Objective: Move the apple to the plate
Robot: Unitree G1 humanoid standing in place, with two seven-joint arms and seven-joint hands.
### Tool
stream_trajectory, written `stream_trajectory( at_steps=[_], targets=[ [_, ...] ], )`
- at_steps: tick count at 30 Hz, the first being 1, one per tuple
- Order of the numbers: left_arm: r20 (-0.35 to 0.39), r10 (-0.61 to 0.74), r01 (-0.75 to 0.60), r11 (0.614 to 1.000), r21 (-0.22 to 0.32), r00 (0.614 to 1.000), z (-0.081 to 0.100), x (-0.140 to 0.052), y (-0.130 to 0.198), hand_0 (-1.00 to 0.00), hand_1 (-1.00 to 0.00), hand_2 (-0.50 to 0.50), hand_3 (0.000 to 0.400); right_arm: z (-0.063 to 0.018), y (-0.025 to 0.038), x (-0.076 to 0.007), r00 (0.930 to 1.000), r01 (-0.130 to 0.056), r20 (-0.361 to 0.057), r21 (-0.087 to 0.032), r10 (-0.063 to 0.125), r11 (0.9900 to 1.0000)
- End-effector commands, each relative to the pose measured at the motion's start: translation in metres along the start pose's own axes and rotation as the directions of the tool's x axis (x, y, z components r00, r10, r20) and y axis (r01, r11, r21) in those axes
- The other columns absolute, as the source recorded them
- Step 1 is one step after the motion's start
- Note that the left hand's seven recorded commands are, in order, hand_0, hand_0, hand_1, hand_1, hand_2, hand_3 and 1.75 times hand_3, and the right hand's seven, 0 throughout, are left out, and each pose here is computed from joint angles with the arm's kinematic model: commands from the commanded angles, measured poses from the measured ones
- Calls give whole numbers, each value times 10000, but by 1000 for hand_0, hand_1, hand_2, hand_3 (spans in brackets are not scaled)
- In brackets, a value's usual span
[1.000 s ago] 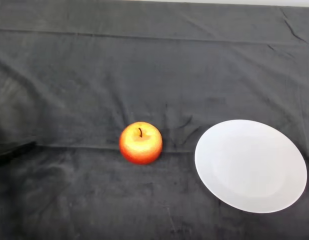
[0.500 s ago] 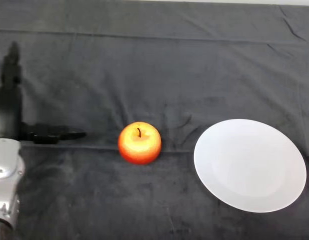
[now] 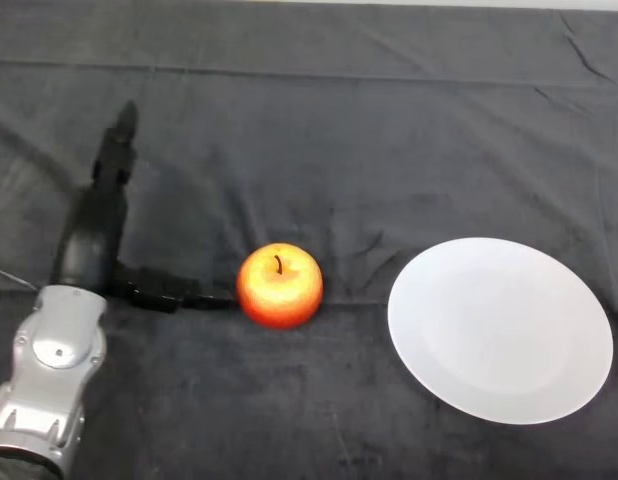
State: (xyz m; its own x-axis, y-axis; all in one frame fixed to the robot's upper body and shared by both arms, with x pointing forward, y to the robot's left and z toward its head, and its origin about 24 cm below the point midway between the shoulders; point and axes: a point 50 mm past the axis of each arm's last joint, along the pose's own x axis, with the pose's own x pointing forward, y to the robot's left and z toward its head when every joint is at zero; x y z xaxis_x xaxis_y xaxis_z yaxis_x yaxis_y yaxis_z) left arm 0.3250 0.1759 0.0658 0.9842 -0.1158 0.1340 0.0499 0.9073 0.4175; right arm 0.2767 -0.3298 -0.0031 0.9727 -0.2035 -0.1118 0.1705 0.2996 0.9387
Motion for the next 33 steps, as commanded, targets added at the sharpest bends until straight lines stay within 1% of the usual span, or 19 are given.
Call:
stream_trajectory(
  at_steps=[1,21,29,30,31,32,33],
  targets=[
    [-91,-190,192,9997,161,9998,1,-2,-68,0,0,0,0,54,13,0,9998,54,173,41,-54,10000],
    [-239,-1290,1286,9916,-154,9914,69,84,-511,0,0,0,0,54,13,0,9998,61,174,46,-62,10000],
    [-342,-1556,1552,9878,-127,9872,68,79,-635,0,0,0,0,54,13,0,9998,61,175,53,-62,10000],
    [-347,-1592,1589,9872,-98,9866,68,81,-649,-490,-714,112,285,54,13,0,9998,61,175,54,-62,10000],
    [-345,-1614,1612,9869,-68,9863,68,83,-656,-616,-914,149,365,55,13,0,9998,61,175,55,-62,10000],
    [-340,-1631,1631,9866,-35,9860,69,86,-661,-1000,-1000,0,400,55,13,0,9998,60,175,56,-61,10000],
    [-329,-1644,1645,9864,7,9858,70,90,-666,-1000,-1000,0,400,55,13,0,9998,60,175,57,-61,10000]
  ],
)
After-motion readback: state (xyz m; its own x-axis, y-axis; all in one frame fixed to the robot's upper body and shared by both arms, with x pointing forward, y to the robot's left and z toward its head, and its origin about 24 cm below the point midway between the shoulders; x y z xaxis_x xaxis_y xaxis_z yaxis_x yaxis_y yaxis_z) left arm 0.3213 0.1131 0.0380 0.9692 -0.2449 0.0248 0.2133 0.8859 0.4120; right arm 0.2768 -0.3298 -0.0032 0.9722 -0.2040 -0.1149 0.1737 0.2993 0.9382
